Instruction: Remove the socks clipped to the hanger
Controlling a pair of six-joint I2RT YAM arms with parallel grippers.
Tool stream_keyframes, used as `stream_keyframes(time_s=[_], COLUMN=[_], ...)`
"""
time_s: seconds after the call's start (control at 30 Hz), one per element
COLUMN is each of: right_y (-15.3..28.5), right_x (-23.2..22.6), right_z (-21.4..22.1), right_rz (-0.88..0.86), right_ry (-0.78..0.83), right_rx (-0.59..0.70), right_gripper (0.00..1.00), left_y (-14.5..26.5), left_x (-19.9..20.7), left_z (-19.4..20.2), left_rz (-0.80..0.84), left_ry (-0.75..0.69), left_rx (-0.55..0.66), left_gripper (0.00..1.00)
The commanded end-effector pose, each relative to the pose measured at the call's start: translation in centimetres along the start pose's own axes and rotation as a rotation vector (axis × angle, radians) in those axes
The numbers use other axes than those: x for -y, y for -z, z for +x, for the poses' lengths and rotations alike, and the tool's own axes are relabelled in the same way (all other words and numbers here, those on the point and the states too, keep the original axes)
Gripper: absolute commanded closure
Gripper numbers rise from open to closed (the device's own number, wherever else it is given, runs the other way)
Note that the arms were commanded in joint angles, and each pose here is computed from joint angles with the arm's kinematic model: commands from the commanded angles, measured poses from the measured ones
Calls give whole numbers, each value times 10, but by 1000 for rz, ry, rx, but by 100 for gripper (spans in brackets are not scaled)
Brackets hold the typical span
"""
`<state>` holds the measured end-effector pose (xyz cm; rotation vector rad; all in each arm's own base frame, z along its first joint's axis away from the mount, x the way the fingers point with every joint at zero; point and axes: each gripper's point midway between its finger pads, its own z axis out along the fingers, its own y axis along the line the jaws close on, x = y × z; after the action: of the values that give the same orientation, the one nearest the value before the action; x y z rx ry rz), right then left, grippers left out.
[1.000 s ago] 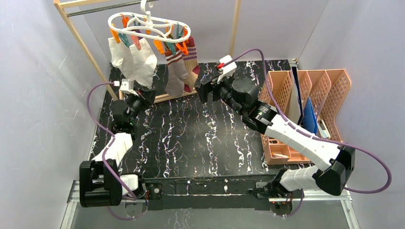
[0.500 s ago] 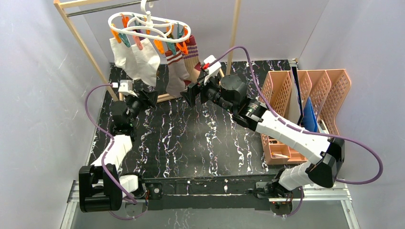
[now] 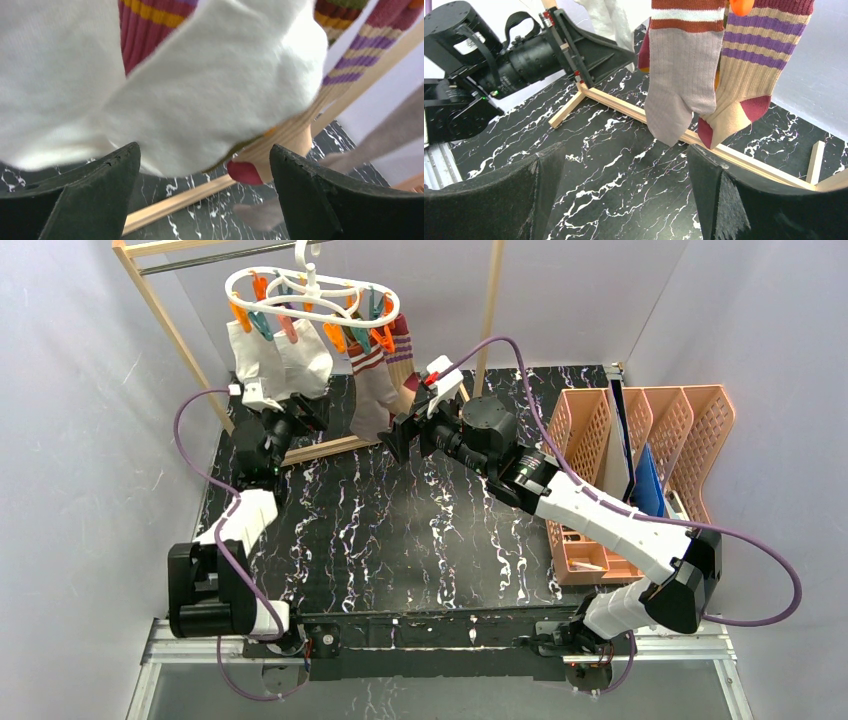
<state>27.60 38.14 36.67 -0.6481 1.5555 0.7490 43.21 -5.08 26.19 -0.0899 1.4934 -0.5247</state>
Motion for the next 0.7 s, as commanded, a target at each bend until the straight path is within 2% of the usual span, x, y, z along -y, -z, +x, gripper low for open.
stream_keyframes(time_s=[0.0, 0.17, 0.23, 0.5, 0.63, 0.67], right_y=[5, 7, 6, 1, 2, 2], right_x=[-3, 0, 1, -2, -1, -1], right_z=[-20, -22, -21, -11, -9, -8], right_rz=[-8, 4, 7, -8, -5, -6], right_ry=[3, 20, 27, 30, 31, 32], right_rx=[47, 45, 43, 17, 8, 6], right_gripper=[1, 1, 1, 1, 1, 1], left_y=[-22, -43, -48, -61, -66, -66], left_x=[-5, -13, -14, -10, -7, -6], left_z=[-25, -20, -20, -18, -17, -17], left_rz=[-25, -33, -30, 14, 34, 37], left_ry=[-53, -49, -45, -31, -7, -4], left_rx=[77, 65, 67, 65, 63, 63], left_gripper=[2, 2, 8, 61, 97, 100])
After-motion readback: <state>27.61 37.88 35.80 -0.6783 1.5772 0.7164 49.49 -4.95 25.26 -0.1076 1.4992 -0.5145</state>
